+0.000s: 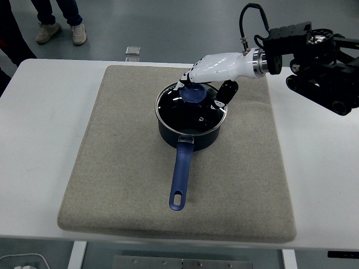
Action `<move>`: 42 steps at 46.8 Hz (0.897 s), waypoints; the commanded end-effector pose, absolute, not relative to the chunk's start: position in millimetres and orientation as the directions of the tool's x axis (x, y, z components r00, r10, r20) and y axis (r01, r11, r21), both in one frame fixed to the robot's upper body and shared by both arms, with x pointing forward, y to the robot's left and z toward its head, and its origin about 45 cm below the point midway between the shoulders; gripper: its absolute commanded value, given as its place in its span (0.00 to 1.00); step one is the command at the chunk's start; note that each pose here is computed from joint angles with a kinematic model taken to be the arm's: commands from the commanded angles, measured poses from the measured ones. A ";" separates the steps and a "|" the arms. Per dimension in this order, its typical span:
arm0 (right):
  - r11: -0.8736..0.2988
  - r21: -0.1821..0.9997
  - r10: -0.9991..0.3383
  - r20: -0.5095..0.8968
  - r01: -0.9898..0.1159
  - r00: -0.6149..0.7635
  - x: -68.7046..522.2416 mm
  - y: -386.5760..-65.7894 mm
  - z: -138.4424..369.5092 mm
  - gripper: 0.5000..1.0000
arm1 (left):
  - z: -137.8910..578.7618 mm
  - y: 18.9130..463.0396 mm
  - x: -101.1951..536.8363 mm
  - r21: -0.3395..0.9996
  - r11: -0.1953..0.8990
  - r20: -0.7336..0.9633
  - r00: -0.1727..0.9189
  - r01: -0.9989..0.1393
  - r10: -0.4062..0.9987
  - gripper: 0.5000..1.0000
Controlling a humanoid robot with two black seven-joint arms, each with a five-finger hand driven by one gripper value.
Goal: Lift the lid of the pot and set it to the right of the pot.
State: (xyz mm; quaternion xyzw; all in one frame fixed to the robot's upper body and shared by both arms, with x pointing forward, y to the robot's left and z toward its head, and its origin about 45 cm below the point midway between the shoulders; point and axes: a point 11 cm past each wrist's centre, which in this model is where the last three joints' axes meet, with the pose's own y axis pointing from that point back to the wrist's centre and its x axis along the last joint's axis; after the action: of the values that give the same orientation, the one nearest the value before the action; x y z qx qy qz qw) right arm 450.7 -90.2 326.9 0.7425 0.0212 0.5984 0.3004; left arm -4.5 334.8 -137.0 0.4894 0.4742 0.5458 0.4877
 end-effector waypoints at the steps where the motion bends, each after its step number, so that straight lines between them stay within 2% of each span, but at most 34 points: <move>1: -0.813 0.482 0.398 0.869 -0.326 0.293 450.7 -90.4 327.3 0.00 | -137.0 334.8 -4.5 0.995 -0.075 0.072 -0.045 -0.068 0.996 1.00; 19: -0.784 0.537 0.433 0.833 -0.313 0.346 449.5 -93.1 323.5 0.00 | -137.0 334.8 -4.5 0.995 -0.075 0.072 -0.045 -0.068 0.996 1.00; 42: -0.788 0.521 0.428 0.846 -0.329 0.317 453.4 -89.5 341.2 0.00 | -137.0 334.8 -4.5 0.995 -0.075 0.072 -0.045 -0.068 0.996 1.00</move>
State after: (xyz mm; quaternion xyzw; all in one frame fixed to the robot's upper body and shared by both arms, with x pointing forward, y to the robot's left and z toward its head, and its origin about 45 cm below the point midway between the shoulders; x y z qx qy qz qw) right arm 452.7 -90.3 338.2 0.7449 0.0356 0.5812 0.3257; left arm -4.4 334.8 -137.0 0.4893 0.4741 0.5458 0.4877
